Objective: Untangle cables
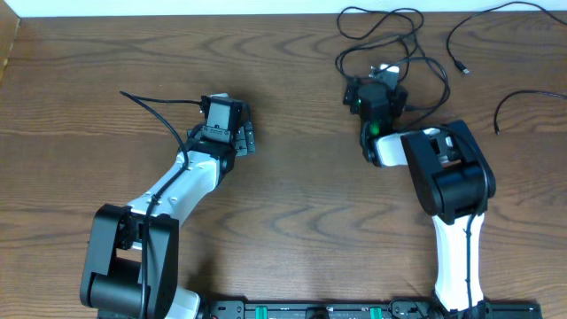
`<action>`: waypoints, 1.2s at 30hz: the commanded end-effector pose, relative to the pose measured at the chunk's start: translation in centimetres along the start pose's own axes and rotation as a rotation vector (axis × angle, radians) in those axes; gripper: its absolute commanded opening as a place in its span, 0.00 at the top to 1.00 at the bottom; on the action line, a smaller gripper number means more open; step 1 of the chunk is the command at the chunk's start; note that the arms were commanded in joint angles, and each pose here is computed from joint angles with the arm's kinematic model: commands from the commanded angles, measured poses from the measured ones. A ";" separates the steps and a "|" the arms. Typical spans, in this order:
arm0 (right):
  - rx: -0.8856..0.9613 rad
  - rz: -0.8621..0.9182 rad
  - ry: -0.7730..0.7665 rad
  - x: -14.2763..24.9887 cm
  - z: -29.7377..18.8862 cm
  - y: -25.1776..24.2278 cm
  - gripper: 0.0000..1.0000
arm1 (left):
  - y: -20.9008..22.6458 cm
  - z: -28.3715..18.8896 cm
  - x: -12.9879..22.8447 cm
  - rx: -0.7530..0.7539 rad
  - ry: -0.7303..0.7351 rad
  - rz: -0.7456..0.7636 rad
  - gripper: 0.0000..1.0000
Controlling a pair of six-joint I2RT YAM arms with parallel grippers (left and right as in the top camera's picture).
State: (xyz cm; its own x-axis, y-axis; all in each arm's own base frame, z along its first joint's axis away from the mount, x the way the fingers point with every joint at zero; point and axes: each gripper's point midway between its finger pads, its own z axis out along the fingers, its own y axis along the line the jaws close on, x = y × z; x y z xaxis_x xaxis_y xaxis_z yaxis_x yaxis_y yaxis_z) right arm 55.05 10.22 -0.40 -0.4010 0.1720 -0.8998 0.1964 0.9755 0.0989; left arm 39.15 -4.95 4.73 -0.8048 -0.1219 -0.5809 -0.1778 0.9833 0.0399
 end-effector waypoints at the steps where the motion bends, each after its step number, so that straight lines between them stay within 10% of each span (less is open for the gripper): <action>1: -0.092 -0.028 0.297 11.3 0.9 -1.3 0.01 | 0.4 0.0 0.0 -0.015 -0.003 -0.008 0.06; 11: -0.118 -0.149 0.411 9.0 -1.7 -0.8 0.01 | 0.4 0.0 0.0 -0.015 -0.003 -0.008 0.07; 25: -0.177 -0.277 0.165 -10.4 -14.0 3.3 0.01 | 0.4 0.0 0.0 -0.015 -0.003 -0.008 0.06; 36: -0.284 -0.242 0.003 -18.5 -24.4 4.4 0.01 | 0.4 0.0 0.0 -0.015 -0.003 -0.008 0.07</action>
State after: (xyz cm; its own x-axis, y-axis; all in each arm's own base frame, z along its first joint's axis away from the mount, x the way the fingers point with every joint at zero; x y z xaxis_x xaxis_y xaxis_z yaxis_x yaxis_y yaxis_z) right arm 42.15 14.75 25.10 -0.4451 -0.0706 -0.8927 -0.1565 0.9877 0.0000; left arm 39.16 -4.95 4.74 -0.8046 -0.1220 -0.5812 -0.1778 0.9833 0.0398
